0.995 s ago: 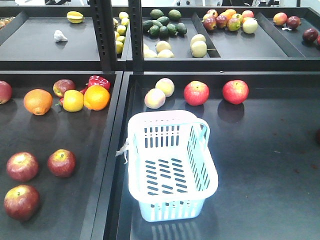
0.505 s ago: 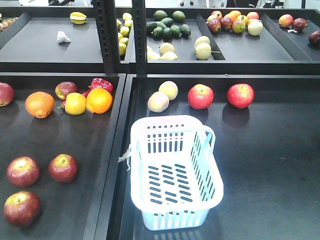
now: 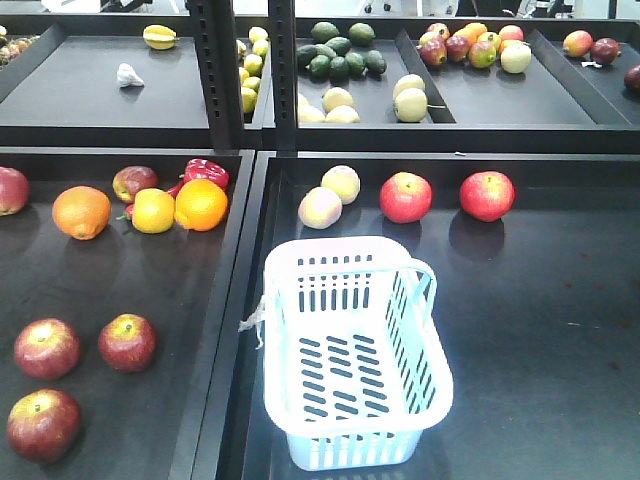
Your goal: Pick three apples into basket with both arms
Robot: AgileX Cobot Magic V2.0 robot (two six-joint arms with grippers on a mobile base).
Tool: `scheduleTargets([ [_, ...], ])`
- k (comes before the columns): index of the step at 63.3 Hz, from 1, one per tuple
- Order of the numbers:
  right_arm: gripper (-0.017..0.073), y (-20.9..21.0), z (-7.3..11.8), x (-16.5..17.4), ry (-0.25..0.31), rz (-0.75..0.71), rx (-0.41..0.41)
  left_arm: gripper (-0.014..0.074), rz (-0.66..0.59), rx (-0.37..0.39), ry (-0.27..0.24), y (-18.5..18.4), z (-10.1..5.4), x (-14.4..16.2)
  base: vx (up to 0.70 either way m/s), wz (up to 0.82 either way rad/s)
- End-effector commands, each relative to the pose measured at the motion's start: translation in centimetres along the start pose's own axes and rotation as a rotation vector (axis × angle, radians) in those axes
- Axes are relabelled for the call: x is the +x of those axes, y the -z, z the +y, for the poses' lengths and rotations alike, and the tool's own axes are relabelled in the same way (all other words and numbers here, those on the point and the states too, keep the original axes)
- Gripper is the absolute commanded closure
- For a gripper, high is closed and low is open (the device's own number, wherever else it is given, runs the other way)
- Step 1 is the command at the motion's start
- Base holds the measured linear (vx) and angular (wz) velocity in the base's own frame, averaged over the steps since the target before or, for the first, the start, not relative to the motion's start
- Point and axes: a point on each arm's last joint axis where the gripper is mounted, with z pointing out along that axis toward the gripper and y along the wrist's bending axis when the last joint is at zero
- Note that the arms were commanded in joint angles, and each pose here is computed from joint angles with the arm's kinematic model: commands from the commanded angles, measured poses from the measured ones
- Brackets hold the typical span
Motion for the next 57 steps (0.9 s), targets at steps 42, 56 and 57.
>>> scheduleTargets([
  [42, 0.0563, 0.01, -0.26, -0.58, 0.011, -0.067, 0.032, 0.0600, -0.074, 0.027, 0.003, 0.05, -0.24, -0.38, 0.00, 0.00],
  [56, 0.0563, 0.01, -0.26, -0.58, 0.011, -0.067, 0.032, 0.0600, -0.074, 0.027, 0.003, 0.05, -0.24, -0.38, 0.00, 0.00],
  [57, 0.0563, 0.01, -0.26, -0.58, 0.011, -0.067, 0.032, 0.0600, -0.074, 0.027, 0.003, 0.05, -0.24, -0.38, 0.00, 0.00],
])
